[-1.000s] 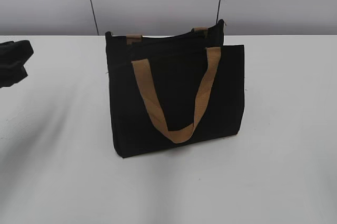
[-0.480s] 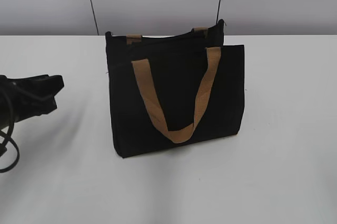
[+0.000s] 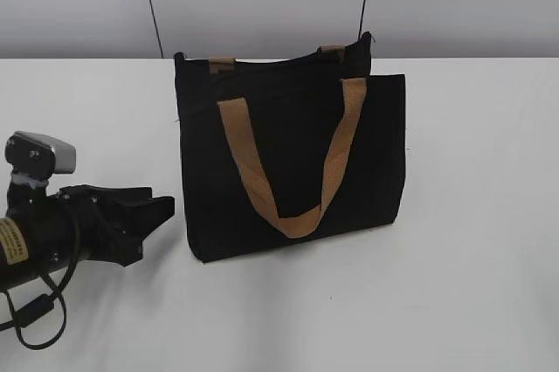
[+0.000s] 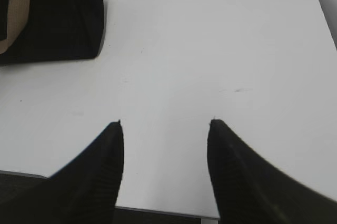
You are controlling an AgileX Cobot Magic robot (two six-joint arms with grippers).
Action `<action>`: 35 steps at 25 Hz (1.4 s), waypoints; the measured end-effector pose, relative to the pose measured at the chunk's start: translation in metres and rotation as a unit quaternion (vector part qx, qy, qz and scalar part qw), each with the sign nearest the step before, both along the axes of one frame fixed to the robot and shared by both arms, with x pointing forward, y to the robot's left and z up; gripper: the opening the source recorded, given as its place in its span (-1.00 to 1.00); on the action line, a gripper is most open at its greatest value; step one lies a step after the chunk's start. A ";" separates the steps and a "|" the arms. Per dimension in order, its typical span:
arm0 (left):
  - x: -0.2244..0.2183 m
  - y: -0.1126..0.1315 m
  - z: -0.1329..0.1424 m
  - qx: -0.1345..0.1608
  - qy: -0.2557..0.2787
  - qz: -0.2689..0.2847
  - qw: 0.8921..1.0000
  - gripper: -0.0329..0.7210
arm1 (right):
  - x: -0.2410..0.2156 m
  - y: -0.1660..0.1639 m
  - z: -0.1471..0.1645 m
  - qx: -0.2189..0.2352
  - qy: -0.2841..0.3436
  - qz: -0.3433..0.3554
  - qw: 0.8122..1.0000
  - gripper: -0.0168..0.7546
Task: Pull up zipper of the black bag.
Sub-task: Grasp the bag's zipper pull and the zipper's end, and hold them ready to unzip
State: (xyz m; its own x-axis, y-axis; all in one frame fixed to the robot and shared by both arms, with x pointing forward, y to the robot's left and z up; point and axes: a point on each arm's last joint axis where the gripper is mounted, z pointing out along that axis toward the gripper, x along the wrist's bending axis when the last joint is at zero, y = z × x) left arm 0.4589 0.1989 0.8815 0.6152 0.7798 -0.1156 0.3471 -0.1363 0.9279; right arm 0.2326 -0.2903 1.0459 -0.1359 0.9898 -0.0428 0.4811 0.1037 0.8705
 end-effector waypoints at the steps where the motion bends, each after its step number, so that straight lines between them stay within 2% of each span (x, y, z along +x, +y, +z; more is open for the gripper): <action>1: 0.001 -0.001 -0.003 0.000 0.004 -0.003 1.000 -0.12 | 0.000 0.000 0.000 0.000 0.000 0.000 1.000 0.08; 5: 0.007 -0.004 -0.008 -0.009 0.000 -0.010 1.000 0.18 | 0.000 0.000 0.000 0.000 0.000 0.000 1.000 0.08; 8: 0.015 -0.007 -0.006 -0.014 -0.018 -0.013 1.000 0.23 | 0.000 0.000 0.000 0.000 0.000 0.000 1.000 0.08; 12: 0.029 -0.012 -0.001 -0.008 -0.041 -0.019 0.999 0.17 | 0.000 0.000 0.000 0.000 0.000 0.000 1.000 0.08; 18: 0.049 -0.024 0.004 0.037 -0.053 -0.078 0.995 0.14 | 0.000 0.000 0.000 0.000 0.000 0.000 1.000 0.08; 22: 0.060 -0.027 0.005 0.063 -0.053 -0.087 0.993 0.13 | 0.000 0.000 0.000 0.000 0.000 0.000 1.000 0.08; 25: 0.066 -0.028 0.008 0.071 -0.056 -0.086 0.992 0.10 | 0.000 0.000 0.000 0.000 0.000 0.000 1.000 0.08; 30: 0.067 -0.029 0.007 0.083 -0.054 -0.096 0.991 -0.08 | 0.000 0.000 0.000 0.000 0.000 0.000 1.000 0.08; 35: 0.065 -0.030 0.005 0.094 -0.051 -0.113 0.988 -0.11 | 0.000 0.000 0.000 0.000 0.000 0.000 1.000 0.08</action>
